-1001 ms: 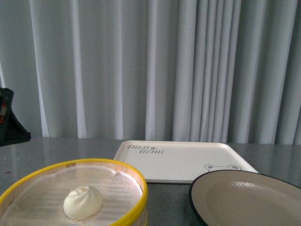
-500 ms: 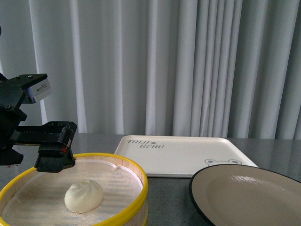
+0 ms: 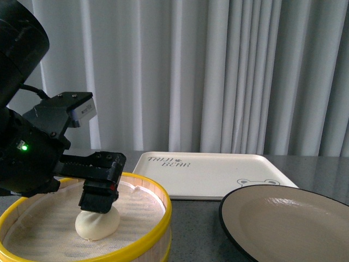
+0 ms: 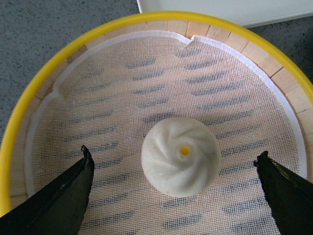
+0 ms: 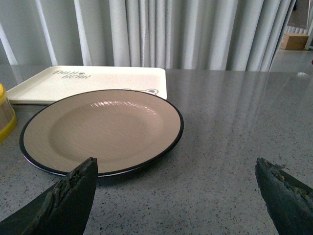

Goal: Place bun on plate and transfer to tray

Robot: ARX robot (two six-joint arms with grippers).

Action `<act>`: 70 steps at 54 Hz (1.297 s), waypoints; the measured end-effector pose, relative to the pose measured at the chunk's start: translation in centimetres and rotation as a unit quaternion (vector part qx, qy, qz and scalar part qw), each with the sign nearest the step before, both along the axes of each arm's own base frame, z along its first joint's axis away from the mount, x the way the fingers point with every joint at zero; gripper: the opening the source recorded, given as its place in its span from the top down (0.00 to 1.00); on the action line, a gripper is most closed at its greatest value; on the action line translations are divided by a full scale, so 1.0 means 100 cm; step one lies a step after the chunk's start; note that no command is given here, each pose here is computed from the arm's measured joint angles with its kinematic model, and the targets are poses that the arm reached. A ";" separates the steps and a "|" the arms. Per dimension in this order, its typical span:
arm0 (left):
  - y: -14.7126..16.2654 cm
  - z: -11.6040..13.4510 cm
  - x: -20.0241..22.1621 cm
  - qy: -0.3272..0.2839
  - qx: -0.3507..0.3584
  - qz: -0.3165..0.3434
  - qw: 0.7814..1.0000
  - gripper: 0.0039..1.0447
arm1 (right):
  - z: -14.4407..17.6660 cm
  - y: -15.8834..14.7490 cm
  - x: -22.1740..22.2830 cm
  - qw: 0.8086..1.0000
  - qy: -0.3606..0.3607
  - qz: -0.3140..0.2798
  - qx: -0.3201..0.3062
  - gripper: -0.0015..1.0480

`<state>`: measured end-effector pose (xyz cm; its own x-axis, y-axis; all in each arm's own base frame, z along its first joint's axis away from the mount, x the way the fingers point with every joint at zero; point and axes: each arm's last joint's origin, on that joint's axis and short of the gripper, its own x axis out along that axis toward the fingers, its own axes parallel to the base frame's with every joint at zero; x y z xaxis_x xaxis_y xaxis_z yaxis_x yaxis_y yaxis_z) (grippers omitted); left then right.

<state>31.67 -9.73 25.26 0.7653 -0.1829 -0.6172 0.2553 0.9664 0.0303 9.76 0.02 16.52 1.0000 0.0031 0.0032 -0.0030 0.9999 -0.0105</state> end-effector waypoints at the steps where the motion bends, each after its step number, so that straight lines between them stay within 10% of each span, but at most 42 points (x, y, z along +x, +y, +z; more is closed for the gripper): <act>1: -0.001 -0.001 0.000 0.002 0.001 -0.001 1.000 0.06 | 0.000 0.000 0.000 1.000 0.000 0.000 0.000 0.08; 41: -0.018 -0.021 0.012 0.026 0.008 -0.004 1.000 0.07 | 0.000 0.000 0.000 1.000 0.000 0.000 0.000 0.08; 70: -0.017 -0.027 0.006 0.019 0.005 0.013 1.000 0.94 | 0.000 0.000 0.000 1.000 0.000 0.000 0.000 0.08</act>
<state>32.25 -11.47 22.56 0.7457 -0.1571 -0.6475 0.2307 0.9726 0.0298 9.76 0.02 16.52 1.0000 0.0031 0.0032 -0.0030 0.9999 -0.0105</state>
